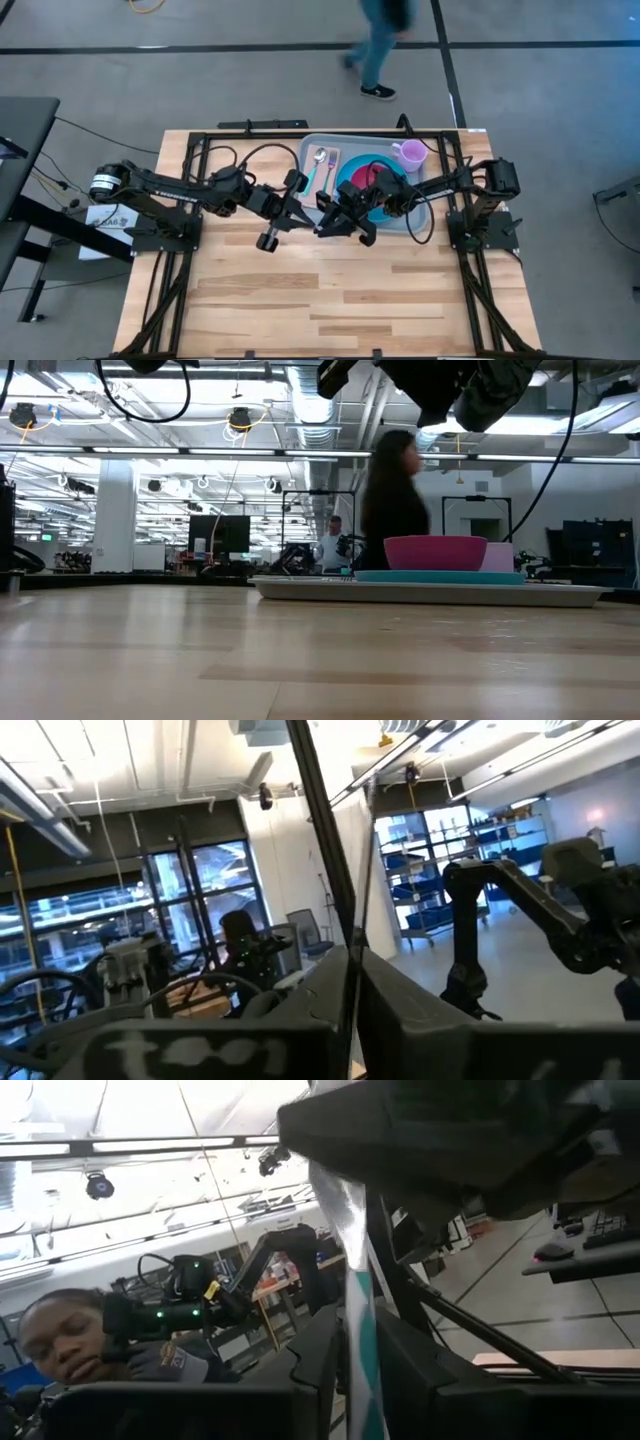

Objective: Set up tray
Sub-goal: Put the white patterned knife on the brown napkin to the left of the blue fork

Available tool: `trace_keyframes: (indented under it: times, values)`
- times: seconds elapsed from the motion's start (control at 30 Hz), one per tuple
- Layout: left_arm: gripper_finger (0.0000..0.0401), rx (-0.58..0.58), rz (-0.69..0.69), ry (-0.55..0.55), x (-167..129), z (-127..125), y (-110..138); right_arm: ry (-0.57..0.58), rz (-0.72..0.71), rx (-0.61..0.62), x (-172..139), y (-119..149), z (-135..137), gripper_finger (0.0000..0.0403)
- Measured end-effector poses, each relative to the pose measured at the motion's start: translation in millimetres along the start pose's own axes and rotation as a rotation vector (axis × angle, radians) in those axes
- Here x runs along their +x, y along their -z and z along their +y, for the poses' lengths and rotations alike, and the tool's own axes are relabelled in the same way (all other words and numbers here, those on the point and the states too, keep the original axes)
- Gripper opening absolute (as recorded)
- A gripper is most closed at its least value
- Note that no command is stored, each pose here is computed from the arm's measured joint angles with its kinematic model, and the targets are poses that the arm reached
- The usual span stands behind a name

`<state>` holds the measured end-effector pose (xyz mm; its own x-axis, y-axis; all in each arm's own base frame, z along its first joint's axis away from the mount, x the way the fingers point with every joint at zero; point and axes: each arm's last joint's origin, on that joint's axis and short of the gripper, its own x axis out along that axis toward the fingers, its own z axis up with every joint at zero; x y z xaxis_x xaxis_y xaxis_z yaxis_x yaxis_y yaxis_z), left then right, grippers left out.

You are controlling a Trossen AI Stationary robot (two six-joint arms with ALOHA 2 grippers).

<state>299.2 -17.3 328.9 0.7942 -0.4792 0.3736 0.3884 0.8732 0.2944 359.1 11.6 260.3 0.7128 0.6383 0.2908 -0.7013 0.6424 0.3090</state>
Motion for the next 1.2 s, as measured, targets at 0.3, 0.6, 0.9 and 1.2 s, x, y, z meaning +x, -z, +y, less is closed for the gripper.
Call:
trace_keyframes:
  times: [0.3,0.6,0.9,1.2]
  values:
    - [0.0,-0.07,0.007,-0.135,-0.6,4.3,-0.4,-0.018,0.015,0.059,-0.9,-0.1,-0.3,0.008]
    - [0.0,-0.186,0.05,-0.198,-10.2,5.4,-19.2,0.035,0.012,0.063,-23.4,-16.1,-19.5,0.0084]
    - [0.0,-0.194,0.272,-0.442,-55.7,21.4,-50.3,0.146,0.067,0.127,-54.3,-23.8,-47.2,0.0084]
    - [0.0,-0.183,0.394,-0.636,-99.8,39.7,-54.5,0.341,0.113,0.195,-101.3,-30.7,-79.0,0.0084]
